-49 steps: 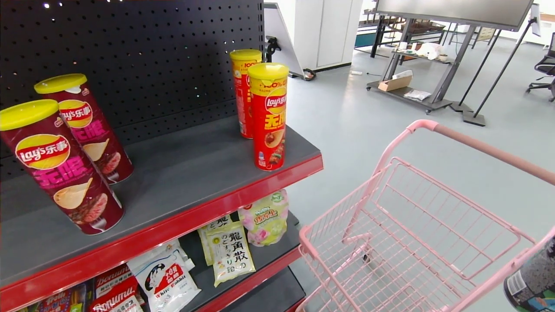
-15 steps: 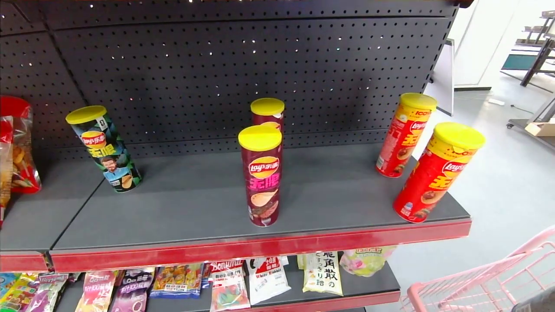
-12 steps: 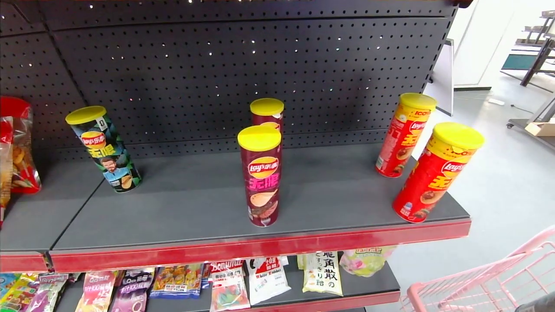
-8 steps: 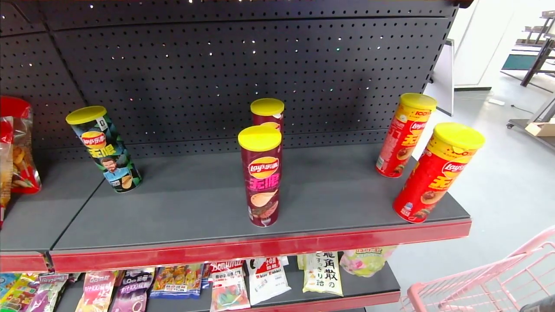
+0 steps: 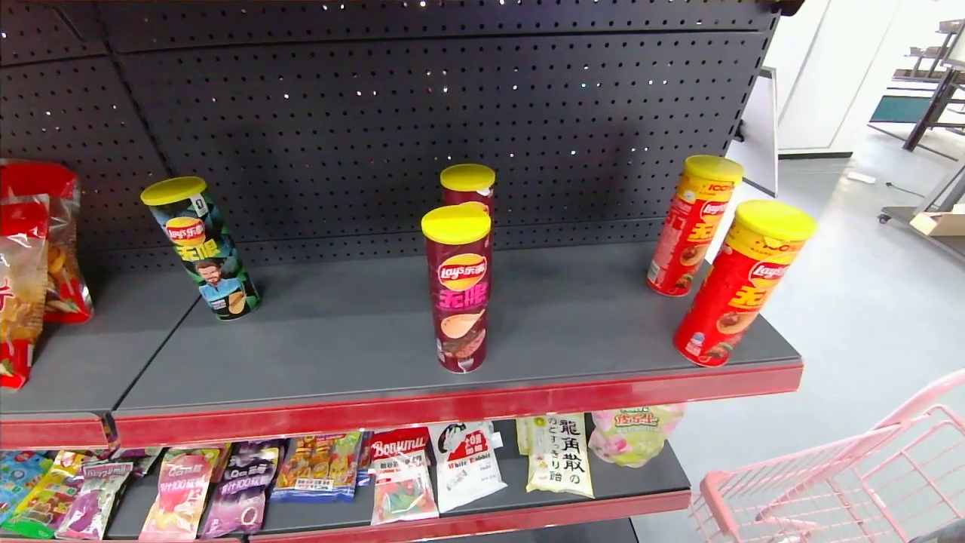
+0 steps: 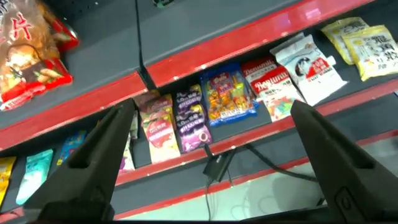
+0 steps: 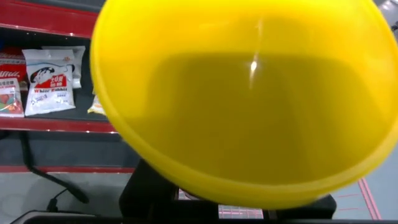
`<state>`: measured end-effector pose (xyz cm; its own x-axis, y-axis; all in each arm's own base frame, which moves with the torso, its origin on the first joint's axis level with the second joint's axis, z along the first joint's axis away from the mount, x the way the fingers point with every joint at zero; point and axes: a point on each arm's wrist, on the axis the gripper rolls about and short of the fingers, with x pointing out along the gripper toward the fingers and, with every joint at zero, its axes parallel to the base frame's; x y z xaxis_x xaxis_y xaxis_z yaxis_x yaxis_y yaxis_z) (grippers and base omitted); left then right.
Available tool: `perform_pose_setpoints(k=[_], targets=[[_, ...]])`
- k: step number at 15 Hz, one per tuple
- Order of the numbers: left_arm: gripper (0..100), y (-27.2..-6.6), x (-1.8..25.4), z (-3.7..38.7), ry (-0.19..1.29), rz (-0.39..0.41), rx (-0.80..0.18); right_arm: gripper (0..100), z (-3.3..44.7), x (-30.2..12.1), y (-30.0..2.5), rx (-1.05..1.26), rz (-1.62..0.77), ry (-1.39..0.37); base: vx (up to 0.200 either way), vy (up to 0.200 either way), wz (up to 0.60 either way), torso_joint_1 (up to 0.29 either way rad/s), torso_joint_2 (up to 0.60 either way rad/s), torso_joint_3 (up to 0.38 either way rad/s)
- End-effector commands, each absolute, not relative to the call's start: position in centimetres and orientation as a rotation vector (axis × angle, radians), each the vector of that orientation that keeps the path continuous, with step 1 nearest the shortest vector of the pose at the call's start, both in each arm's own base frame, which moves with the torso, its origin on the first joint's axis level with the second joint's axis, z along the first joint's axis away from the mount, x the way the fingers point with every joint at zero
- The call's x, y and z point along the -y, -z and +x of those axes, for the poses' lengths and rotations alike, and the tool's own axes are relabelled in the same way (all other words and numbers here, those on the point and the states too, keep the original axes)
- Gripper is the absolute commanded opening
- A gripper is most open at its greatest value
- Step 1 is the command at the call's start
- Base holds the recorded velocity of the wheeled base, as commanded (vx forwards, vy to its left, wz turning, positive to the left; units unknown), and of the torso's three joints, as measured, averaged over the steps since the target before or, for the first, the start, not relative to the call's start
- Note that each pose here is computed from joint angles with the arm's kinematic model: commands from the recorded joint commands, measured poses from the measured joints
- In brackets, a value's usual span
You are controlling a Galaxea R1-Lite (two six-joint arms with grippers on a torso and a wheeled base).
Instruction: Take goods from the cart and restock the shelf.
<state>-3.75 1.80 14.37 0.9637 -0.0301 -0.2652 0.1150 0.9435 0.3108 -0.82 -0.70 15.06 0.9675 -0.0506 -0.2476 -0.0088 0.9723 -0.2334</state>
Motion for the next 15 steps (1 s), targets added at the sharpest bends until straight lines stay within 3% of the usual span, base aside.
perform_pose_setpoints(k=[1, 15], targets=[[100, -14.36, -1.80, -3.73, 0.075, 0.331, -0.263, 0, -0.70, 0.67, -14.80, -0.270, -0.238, 0.018, 0.000, 0.200, 0.00, 0.012, 0.00, 0.002], [100, -14.21, -1.77, -3.64, 0.076, 0.333, -0.272, 0, -0.50, 0.63, -14.16, -0.297, -0.244, 0.011, 0.000, 0.200, 0.00, 0.002, 0.00, 0.002]])
